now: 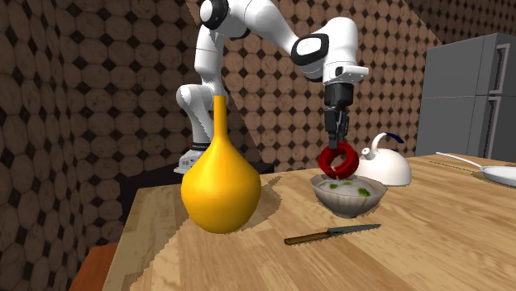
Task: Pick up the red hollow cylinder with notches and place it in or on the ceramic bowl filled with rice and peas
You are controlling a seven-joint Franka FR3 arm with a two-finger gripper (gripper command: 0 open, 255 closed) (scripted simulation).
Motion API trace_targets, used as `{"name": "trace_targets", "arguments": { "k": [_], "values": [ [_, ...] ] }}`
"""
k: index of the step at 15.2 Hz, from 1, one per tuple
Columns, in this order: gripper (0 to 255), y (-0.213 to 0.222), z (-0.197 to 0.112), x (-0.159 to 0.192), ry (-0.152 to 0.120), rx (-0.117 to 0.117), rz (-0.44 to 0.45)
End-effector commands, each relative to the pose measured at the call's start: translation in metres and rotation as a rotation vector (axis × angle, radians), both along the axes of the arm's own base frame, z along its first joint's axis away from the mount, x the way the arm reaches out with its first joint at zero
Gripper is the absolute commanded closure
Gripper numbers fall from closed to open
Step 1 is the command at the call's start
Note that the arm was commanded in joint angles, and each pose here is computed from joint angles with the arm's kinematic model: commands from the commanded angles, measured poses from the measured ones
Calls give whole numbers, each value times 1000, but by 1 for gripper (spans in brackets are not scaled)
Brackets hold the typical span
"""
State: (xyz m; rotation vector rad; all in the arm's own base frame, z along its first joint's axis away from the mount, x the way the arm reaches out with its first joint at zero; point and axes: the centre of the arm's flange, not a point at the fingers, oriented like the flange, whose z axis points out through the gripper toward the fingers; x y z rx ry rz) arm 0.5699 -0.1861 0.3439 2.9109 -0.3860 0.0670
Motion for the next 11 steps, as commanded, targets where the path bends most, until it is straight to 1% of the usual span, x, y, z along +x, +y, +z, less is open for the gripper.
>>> {"name": "trace_targets", "arguments": {
  "k": [1,2,3,8,11],
  "values": [
    [255,0,0,0,0,0,0],
    [255,0,0,0,0,0,0],
    [0,0,0,0,0,0,0],
    [0,0,0,0,0,0,0],
    [0,8,39,-1,0,0,0]
  ]
}}
